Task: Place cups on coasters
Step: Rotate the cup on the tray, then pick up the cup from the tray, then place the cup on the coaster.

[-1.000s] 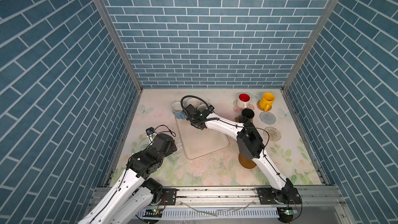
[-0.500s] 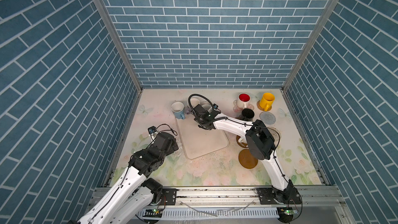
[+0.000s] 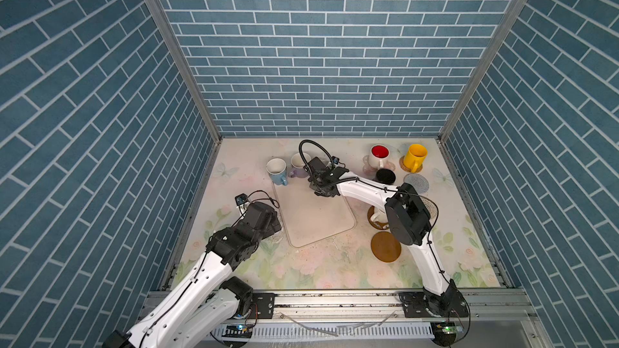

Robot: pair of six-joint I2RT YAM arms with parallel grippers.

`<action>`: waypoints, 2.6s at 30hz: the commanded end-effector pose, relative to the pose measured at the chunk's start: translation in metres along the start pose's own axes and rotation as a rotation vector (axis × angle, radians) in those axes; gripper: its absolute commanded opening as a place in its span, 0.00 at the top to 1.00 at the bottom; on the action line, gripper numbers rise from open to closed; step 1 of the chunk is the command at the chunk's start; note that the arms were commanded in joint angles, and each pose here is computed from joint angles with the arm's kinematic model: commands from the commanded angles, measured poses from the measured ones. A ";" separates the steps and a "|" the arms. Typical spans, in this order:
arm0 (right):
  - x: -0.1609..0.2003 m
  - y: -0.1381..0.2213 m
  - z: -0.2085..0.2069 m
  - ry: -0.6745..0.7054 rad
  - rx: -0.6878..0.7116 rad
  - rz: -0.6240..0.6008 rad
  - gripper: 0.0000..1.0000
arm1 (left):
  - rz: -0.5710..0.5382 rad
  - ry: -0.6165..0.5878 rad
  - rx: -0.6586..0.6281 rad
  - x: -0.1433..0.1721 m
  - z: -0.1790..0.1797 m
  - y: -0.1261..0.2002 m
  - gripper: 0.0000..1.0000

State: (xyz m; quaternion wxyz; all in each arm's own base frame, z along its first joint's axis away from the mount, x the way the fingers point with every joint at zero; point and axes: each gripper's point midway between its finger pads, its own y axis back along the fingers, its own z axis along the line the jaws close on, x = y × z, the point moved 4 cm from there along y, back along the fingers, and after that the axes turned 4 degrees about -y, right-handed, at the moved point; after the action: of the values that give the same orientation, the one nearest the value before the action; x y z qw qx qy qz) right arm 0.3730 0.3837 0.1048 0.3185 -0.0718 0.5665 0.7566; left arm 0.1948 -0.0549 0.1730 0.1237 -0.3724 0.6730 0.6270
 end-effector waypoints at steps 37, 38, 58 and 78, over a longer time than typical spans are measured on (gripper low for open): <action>-0.041 0.054 0.010 0.441 -0.275 0.051 1.00 | -0.062 -0.149 0.108 -0.022 -0.020 0.016 0.01; -0.044 0.059 0.010 0.454 -0.276 0.039 1.00 | -0.067 -0.151 0.116 -0.023 -0.020 0.018 0.01; -0.075 0.182 -0.047 0.639 -0.246 -0.097 1.00 | -0.059 -0.303 0.180 -0.041 -0.083 0.032 0.01; -0.119 0.206 -0.202 0.292 -0.073 -0.185 1.00 | -0.046 -0.463 0.315 -0.038 -0.217 0.018 0.01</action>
State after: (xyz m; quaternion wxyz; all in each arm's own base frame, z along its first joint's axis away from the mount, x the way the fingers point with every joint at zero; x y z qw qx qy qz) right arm 0.2945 0.1345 0.2465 0.2407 -0.2462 0.5940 0.7270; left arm 0.2701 -0.2330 0.2412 0.3309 -0.2105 0.6975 0.5997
